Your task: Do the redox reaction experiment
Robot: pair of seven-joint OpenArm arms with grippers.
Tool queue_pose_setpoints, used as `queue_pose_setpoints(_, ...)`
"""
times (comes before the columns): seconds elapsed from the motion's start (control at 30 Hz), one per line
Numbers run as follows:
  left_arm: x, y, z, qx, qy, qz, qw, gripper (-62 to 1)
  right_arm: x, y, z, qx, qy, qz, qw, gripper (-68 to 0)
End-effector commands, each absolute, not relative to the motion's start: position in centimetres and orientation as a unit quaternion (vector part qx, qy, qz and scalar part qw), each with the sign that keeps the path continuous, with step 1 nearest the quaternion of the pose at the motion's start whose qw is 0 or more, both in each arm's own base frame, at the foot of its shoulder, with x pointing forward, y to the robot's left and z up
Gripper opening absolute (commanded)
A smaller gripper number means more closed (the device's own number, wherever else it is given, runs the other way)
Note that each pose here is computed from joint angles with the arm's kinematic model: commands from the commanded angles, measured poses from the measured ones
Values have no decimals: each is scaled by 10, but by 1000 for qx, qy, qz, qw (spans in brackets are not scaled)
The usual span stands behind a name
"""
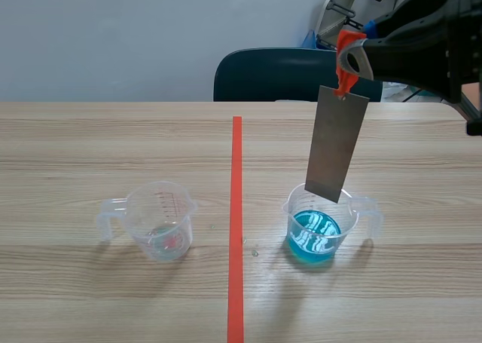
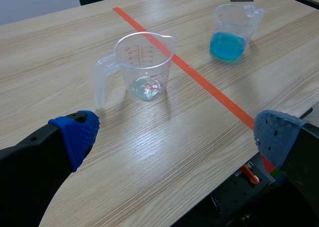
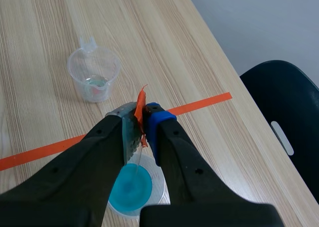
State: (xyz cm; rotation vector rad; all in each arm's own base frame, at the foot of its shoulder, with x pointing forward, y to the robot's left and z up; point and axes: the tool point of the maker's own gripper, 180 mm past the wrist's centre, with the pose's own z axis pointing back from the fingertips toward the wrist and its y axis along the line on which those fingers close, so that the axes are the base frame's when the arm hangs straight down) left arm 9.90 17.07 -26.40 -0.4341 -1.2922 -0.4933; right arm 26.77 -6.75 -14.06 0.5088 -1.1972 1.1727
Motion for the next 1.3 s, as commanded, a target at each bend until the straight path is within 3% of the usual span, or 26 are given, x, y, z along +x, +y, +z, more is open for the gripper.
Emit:
queue_pose_setpoints(0.0, 101, 168, -257, -202, -602, -220, 740, 14, 266, -64, -132, 226, -532, 523, 627, -669)
queue_pose_setpoints(0.13, 101, 168, -257, -203, -603, -220, 740, 14, 266, -64, -132, 226, -532, 523, 627, -669)
queue_pose_setpoints(0.17, 101, 168, -257, -203, -603, -220, 740, -45, 266, -64, -132, 226, -532, 523, 627, -669)
queue_pose_setpoints(0.33, 99, 165, -258, -206, -599, -233, 738, -558, 265, -64, -132, 226, -532, 523, 627, -669)
queue_pose_setpoints(0.37, 99, 165, -258, -206, -599, -233, 738, -596, 265, -64, -132, 226, -532, 523, 627, -669)
queue_pose_setpoints(0.77, 150, 158, -236, -182, -661, -287, 669, -577, 265, -64, -132, 226, -532, 522, 627, -669)
queue_pose_setpoints(0.93, 180, 148, -225, -192, -676, -312, 639, -577, 266, -64, -132, 225, -532, 523, 627, -669)
queue_pose_setpoints(1.27, 215, 81, -239, -244, -642, -373, 623, -578, 265, -64, -132, 226, -532, 522, 627, -669)
